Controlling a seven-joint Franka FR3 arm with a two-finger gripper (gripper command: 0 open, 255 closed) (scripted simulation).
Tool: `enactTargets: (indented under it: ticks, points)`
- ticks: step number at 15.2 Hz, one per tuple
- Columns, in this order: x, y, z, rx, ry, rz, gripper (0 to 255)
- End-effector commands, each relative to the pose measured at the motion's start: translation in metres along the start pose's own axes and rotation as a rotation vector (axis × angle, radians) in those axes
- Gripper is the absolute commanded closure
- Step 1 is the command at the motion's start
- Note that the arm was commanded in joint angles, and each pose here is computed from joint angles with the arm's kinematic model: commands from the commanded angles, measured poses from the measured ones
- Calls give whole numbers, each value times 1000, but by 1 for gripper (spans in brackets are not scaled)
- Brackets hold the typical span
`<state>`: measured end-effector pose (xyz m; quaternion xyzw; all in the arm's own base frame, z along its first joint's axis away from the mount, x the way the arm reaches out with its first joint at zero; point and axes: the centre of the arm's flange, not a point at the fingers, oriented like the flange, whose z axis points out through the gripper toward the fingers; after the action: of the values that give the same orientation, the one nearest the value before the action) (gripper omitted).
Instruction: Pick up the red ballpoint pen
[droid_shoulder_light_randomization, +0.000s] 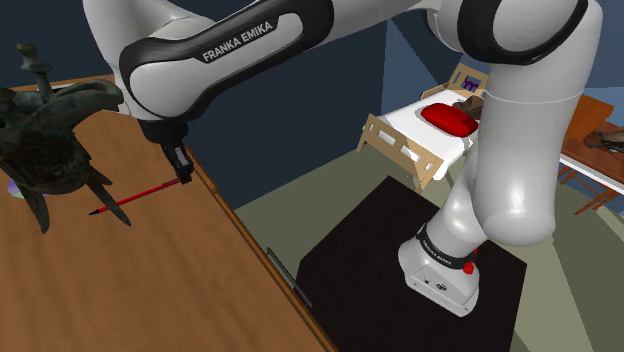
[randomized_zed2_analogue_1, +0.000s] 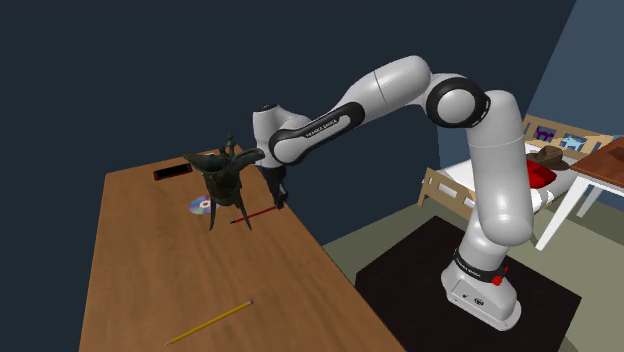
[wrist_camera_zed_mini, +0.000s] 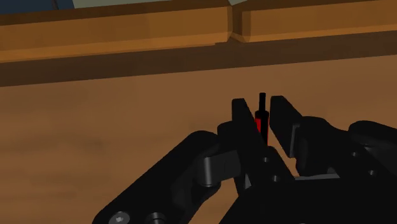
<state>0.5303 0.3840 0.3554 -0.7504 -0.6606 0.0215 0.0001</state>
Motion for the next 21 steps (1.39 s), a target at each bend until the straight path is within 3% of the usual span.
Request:
enactTargets:
  ticks: [1,7,21]
  points:
    - [1,-2,3,6,-4,-3,255]
    - [1,-1,4,6,-4,-3,255]
    - [-1,-3,-70,6,-4,-3,255]
